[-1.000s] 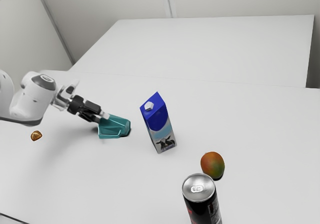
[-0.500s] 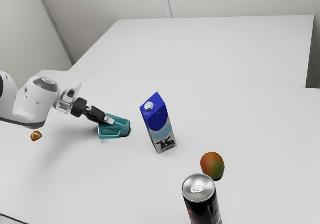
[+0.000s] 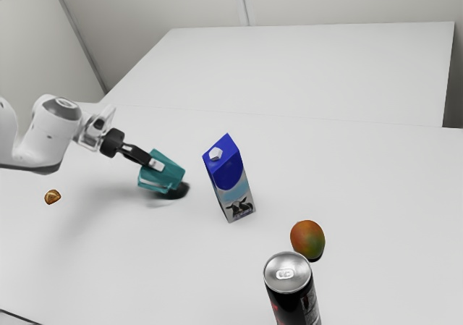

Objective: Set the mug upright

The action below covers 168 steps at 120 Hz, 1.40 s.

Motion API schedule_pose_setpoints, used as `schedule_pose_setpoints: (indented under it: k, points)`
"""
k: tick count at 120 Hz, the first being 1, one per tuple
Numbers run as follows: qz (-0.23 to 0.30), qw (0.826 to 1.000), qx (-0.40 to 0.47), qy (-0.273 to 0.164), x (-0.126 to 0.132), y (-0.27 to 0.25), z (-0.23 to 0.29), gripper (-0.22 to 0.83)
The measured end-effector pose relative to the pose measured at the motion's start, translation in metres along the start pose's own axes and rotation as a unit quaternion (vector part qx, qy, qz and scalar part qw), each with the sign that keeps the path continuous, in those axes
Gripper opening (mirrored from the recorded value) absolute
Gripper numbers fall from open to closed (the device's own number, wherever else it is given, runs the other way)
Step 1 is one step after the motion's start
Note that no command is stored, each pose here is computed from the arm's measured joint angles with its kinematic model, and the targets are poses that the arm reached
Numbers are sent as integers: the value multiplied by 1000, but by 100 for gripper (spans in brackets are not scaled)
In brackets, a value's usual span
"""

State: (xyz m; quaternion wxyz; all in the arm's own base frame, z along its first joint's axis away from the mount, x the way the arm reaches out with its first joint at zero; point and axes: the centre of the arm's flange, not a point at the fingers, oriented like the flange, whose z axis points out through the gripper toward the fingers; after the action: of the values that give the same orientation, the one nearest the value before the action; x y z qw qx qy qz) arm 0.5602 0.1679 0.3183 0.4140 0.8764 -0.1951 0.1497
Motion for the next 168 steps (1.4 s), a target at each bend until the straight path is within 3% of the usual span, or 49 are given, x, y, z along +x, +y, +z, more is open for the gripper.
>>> schedule_pose_setpoints:
  k: [12,32,47,71,85,102,168]
  points:
    - [26,999,20,-22,14,17,3,-16]
    - [77,989,85,-95,39,52,17,-17]
    - [115,966,152,-174,48,73,36,-17]
    - [152,927,241,-245,53,92,59,-17]
    - [160,909,282,-263,51,103,68,-17]
    - [154,900,312,-263,46,113,75,-17]
    - [112,892,354,-257,32,124,109,-17]
